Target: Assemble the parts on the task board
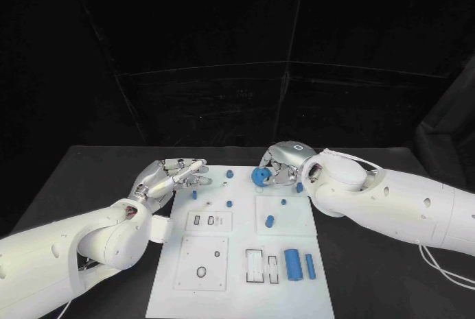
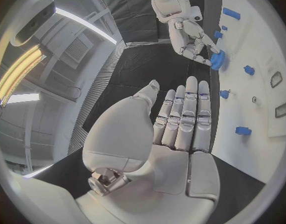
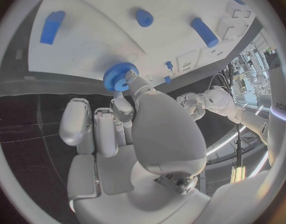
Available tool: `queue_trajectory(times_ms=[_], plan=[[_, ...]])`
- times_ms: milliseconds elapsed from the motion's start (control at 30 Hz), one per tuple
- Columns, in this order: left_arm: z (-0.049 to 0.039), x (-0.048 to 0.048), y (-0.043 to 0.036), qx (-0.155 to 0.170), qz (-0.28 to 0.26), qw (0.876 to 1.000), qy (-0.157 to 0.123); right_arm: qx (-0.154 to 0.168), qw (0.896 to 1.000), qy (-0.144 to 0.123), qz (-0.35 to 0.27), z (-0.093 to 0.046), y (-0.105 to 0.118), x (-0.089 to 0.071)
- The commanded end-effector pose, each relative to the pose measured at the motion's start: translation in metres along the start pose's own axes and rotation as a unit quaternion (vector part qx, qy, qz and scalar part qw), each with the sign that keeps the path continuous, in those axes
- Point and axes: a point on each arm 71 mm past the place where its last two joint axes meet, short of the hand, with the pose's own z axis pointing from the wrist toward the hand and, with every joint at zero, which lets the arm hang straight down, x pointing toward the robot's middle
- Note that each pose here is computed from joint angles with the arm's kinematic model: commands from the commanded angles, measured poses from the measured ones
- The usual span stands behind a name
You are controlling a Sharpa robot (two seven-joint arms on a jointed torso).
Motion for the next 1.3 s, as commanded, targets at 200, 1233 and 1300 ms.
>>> queue_trajectory(times_ms=[200,1233,1300], plan=[[0.0005,0.0023,-0.0010,0.002,-0.004,1.000,0.008,-0.037,0.999,-0.040,-0.005,0.013,0.041,-0.004],[0.0021,0.0022,-0.0009,0.002,-0.003,1.000,0.008,-0.049,0.998,0.025,-0.023,0.045,0.079,0.019],[0.0021,0.0022,-0.0009,0.002,-0.003,1.000,0.008,-0.047,0.998,0.025,-0.024,0.046,0.079,0.019]])
